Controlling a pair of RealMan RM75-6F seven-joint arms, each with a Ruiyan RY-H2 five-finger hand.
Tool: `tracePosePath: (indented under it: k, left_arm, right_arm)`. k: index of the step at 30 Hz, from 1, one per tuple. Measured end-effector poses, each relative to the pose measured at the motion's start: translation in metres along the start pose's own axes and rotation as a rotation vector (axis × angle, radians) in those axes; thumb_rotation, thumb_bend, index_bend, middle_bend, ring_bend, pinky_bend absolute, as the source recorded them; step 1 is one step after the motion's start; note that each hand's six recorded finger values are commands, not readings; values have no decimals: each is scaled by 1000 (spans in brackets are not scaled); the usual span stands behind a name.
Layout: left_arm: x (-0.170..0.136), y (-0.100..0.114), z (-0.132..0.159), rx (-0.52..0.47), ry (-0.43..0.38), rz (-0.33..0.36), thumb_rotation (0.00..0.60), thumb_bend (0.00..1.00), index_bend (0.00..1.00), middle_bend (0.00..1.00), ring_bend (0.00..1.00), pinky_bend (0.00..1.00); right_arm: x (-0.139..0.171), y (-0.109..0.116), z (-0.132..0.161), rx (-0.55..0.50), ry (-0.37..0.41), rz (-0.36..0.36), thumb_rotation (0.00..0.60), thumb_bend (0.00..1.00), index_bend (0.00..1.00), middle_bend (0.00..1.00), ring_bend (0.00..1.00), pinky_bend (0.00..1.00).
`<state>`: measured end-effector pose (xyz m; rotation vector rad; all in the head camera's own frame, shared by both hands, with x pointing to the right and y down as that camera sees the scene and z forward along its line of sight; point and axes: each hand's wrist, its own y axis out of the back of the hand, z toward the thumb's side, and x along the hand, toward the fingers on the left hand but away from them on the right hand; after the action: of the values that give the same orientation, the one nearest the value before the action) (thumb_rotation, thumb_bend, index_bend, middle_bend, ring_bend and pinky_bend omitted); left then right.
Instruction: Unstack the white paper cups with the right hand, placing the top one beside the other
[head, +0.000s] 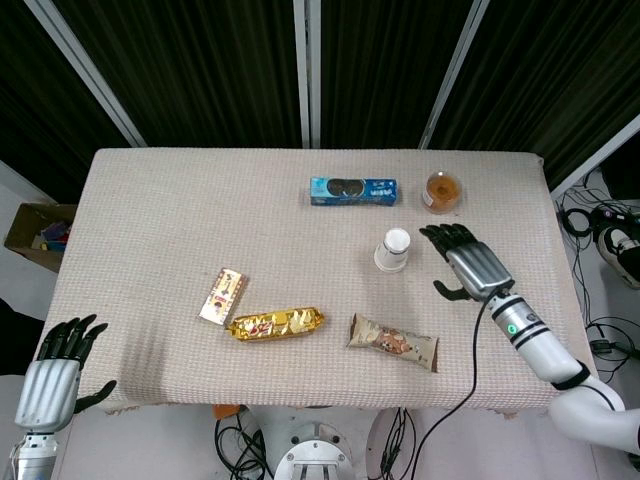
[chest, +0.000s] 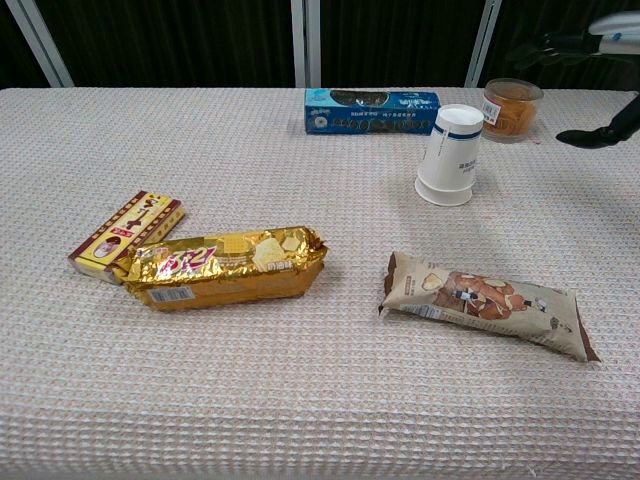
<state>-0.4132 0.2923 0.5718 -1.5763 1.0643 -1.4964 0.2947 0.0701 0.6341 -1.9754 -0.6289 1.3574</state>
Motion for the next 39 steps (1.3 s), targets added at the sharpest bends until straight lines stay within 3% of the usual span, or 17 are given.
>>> tracePosePath:
  k: [7, 18, 39]
  left_arm:
    - [-1, -5, -4, -5, 11, -13, 600, 131, 192, 101, 86, 125]
    - [0, -10, -7, -14, 16, -23, 600, 131, 193, 101, 86, 125]
    - [-1, -15, -11, -19, 30, -36, 600, 130, 193, 101, 86, 125]
  right_arm:
    - [-42, 6, 15, 43, -51, 74, 600, 301, 6, 68, 0, 0]
    - [-82, -8, 43, 97, -100, 188, 600, 363, 90, 70, 0, 0]
    - [-92, -2, 48, 116, -129, 167, 600, 379, 242, 144, 0, 0]
